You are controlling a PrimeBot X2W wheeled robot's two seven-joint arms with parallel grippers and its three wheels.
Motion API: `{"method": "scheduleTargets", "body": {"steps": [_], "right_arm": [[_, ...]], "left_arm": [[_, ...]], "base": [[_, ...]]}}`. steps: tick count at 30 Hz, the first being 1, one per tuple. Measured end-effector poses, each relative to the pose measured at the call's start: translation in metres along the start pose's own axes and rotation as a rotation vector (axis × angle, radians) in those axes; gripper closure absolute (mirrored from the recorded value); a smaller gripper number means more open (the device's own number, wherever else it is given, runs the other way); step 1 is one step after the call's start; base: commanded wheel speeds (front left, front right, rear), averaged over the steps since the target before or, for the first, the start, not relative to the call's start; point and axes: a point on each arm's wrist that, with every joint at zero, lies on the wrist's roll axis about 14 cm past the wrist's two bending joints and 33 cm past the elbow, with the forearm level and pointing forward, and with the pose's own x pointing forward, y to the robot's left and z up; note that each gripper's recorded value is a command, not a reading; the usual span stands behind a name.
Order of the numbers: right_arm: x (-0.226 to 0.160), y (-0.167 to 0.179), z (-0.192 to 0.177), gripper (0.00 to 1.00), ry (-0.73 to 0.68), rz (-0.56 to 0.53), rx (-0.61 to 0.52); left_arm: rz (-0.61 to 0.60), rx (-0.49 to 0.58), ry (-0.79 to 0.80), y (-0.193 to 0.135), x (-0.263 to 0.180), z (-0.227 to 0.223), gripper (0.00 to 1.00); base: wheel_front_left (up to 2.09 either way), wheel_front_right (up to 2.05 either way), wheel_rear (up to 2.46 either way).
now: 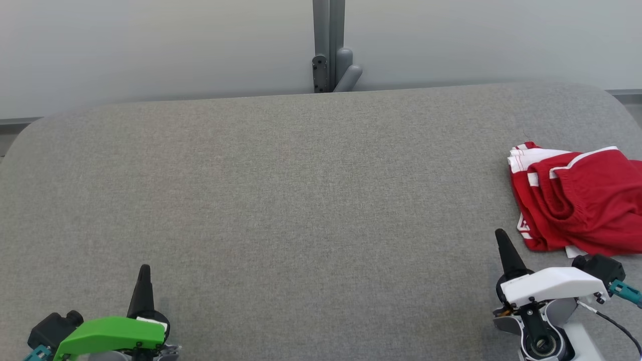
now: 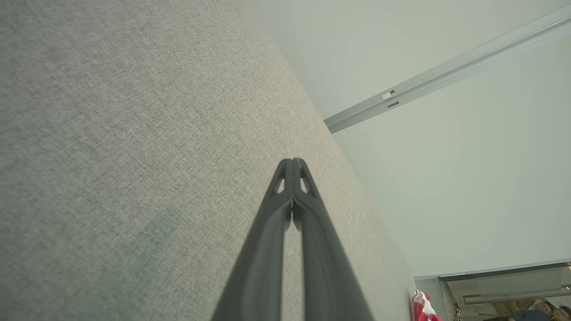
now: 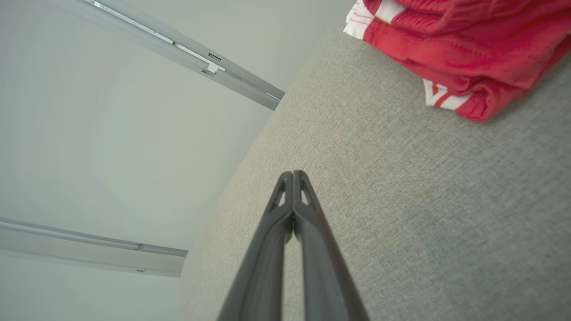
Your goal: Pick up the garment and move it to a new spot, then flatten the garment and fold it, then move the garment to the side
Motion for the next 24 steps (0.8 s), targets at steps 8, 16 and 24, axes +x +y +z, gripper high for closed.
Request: {"method": "scheduleTargets", "body": {"steps": [8,16,24], "right_arm": [[0.0,0.003,0.007,1.0,-0.014,0.01,0.088],[-0.001,0.005,0.012,1.0,-0.025,0.021,0.171],[-0.004,0.006,0.016,1.0,-0.03,0.029,0.248]], "left_arm": [[-0.021,-0.079,-0.003,-0.007,0.003,0.004,1.0],[-0.043,-0.158,-0.005,-0.013,0.004,0.008,1.0],[-0.066,-0.232,-0.006,-0.019,0.005,0.011,1.0]], "base": [[0.0,0.0,0.0],[0.0,0.0,0.0],[0.0,0.0,0.0]]}}
